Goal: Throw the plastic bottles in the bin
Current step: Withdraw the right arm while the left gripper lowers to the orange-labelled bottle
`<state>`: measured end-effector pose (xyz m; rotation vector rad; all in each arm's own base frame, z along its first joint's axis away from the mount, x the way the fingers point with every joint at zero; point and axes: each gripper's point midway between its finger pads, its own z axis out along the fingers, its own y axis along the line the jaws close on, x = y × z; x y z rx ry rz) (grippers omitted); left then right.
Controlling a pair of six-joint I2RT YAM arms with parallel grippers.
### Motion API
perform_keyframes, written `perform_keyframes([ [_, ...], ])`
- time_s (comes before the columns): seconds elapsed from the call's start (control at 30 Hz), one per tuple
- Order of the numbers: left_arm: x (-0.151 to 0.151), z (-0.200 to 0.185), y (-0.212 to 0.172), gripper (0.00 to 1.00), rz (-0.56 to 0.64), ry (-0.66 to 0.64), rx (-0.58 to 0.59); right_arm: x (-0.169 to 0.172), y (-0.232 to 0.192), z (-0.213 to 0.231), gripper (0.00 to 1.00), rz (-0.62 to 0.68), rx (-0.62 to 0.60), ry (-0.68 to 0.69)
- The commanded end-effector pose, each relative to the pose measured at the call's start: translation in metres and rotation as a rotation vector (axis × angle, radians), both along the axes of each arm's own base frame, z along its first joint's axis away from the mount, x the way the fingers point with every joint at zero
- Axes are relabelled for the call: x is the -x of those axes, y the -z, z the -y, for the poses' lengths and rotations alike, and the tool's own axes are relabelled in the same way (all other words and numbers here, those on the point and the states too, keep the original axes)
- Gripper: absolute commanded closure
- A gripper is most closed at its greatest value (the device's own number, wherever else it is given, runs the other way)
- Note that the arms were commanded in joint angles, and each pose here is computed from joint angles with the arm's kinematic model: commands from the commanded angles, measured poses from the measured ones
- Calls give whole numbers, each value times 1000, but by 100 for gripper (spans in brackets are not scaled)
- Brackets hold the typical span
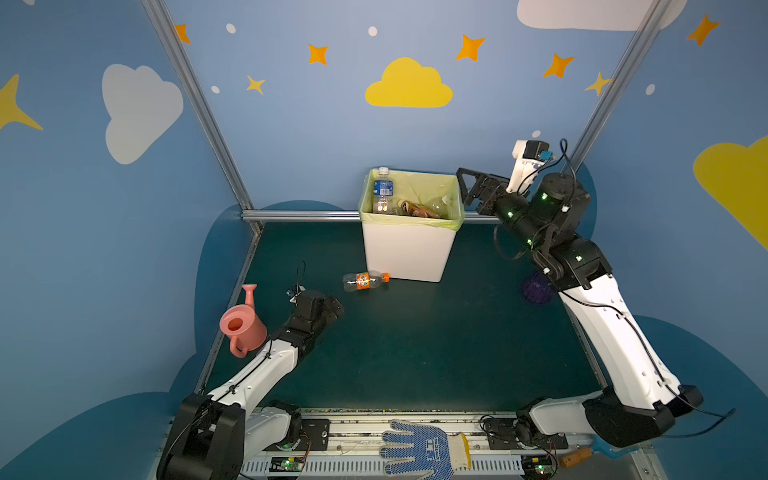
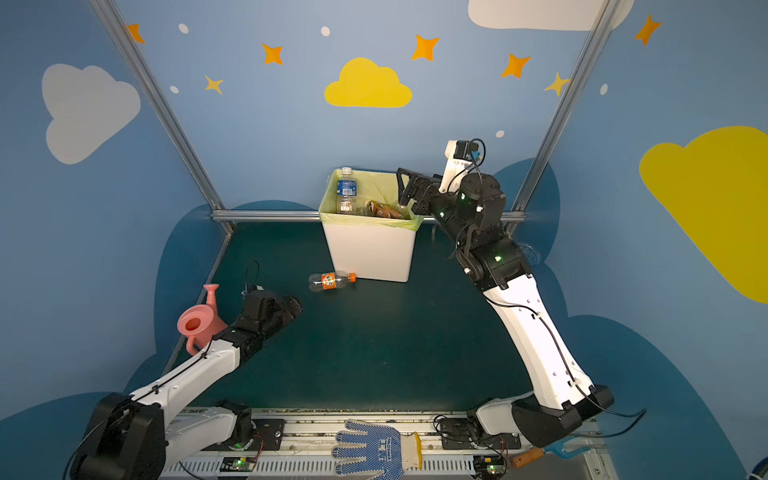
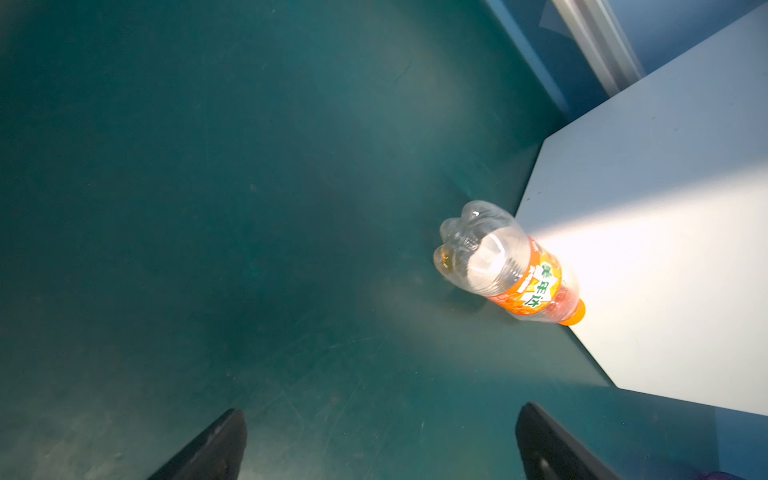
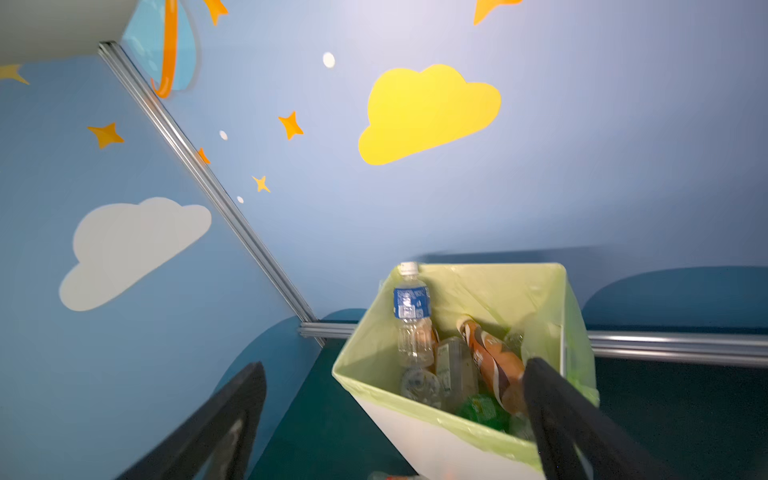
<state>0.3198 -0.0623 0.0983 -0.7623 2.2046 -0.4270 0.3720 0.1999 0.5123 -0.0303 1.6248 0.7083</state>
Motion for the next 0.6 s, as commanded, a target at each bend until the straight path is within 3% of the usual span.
perform_keyframes([
  [0.0, -17, 11, -24, 0, 62, 103, -55, -23, 81, 6, 5, -155, 73, 54],
  [0.23, -45, 36, -26, 0, -55, 370, -357, -10, 180, 55, 5, -341, 30, 146],
  [0.4, -65, 66, -16, 0, -106, 613, -671, 6, 242, 93, 5, -463, -14, 218],
  [0.57, -78, 79, -3, 0, -114, 750, -805, 25, 276, 125, 5, -523, -65, 288],
])
